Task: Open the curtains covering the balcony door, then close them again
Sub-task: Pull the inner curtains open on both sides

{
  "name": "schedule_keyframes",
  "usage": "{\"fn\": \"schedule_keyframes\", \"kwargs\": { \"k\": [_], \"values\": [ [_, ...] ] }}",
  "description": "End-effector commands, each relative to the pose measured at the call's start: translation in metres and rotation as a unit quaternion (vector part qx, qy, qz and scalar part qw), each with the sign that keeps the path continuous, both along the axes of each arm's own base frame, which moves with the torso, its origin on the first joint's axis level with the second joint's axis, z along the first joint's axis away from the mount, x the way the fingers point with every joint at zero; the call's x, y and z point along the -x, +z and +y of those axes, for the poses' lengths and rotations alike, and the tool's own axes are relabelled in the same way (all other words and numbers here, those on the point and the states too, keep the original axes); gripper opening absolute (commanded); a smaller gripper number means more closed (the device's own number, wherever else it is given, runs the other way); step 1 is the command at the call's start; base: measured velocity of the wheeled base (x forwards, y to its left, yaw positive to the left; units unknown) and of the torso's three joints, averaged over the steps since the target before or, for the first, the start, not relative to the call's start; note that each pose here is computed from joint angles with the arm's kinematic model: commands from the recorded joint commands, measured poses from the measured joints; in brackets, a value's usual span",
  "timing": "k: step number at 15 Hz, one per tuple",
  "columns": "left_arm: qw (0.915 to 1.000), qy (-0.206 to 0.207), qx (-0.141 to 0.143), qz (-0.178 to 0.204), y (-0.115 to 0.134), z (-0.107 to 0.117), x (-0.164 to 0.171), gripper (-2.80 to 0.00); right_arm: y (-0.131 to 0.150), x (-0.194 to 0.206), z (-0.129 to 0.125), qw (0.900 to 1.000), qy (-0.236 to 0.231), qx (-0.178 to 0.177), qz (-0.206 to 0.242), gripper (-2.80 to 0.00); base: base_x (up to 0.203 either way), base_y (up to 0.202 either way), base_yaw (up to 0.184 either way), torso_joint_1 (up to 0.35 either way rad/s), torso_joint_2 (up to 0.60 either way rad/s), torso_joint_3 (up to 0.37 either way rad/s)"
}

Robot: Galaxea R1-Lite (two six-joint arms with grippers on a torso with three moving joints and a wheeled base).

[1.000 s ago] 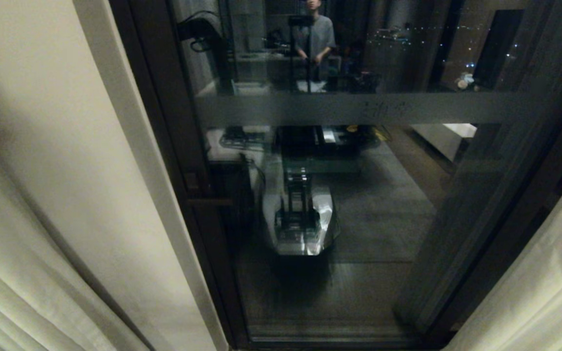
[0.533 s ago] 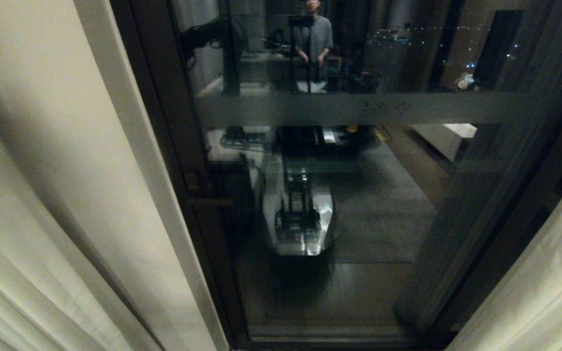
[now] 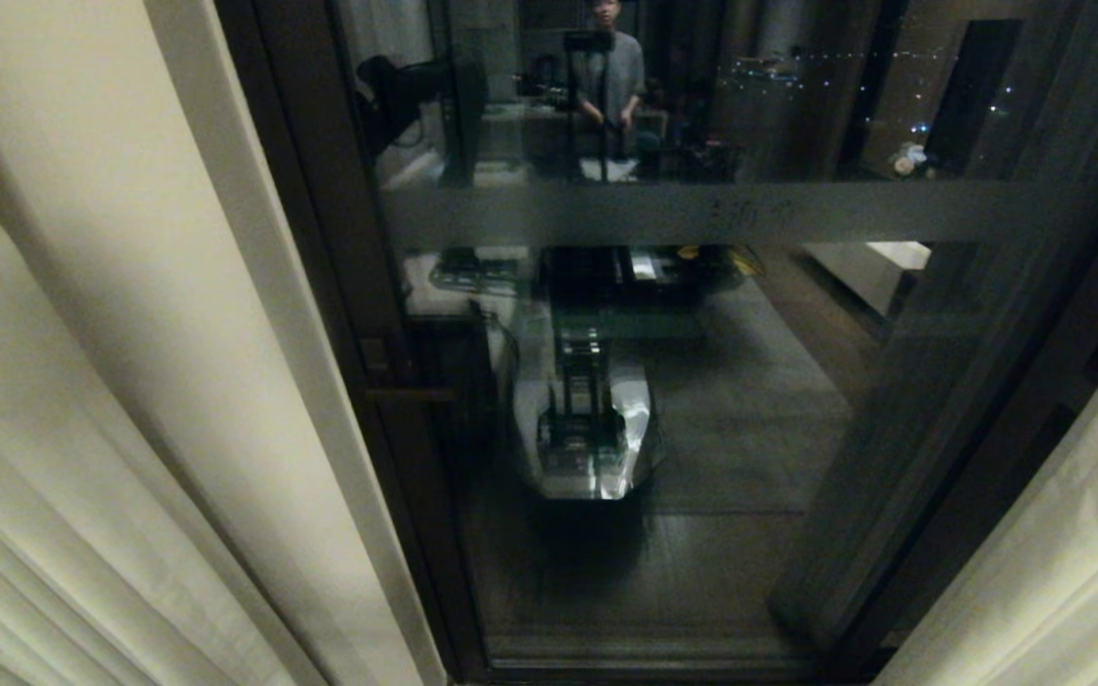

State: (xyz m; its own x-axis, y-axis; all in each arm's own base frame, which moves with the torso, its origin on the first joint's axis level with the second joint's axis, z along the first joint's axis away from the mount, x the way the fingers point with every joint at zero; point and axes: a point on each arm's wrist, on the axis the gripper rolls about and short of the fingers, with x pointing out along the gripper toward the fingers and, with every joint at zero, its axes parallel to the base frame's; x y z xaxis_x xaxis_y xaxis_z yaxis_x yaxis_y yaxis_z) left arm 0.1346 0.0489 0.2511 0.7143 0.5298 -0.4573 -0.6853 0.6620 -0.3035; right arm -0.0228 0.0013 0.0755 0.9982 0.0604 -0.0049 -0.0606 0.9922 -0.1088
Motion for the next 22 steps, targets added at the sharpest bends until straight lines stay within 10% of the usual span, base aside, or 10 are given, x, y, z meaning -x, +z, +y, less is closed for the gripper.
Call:
{"fn": "schedule_keyframes", "kwargs": {
  "k": [1,6,11,15,22],
  "values": [
    [0.9999,-0.008,-0.002,-0.011,-0.006,-0.009,0.022,-2.8,0.0,0.0,0.0,1.0,0.0,0.001,0.0,-2.8,0.0,0.0,0.0,0.0,0.0,0.0],
    [0.9986,-0.042,0.008,0.031,-0.037,-0.027,0.068,-2.8,0.0,0.0,0.0,1.0,0.0,0.001,0.0,-2.8,0.0,0.0,0.0,0.0,0.0,0.0],
    [0.9865,-0.154,-0.054,-0.011,-0.069,-0.04,0.11,-2.8,0.0,0.0,0.0,1.0,0.0,0.001,0.0,-2.8,0.0,0.0,0.0,0.0,0.0,0.0],
    [0.9403,-0.3,-0.139,-0.079,-0.101,-0.048,0.138,-2.8,0.0,0.0,0.0,1.0,0.0,0.001,0.0,-2.8,0.0,0.0,0.0,0.0,0.0,0.0],
    [0.8626,-0.42,-0.23,-0.164,-0.161,-0.053,0.167,-2.8,0.0,0.0,0.0,1.0,0.0,0.001,0.0,-2.8,0.0,0.0,0.0,0.0,0.0,0.0]
  ]
}}
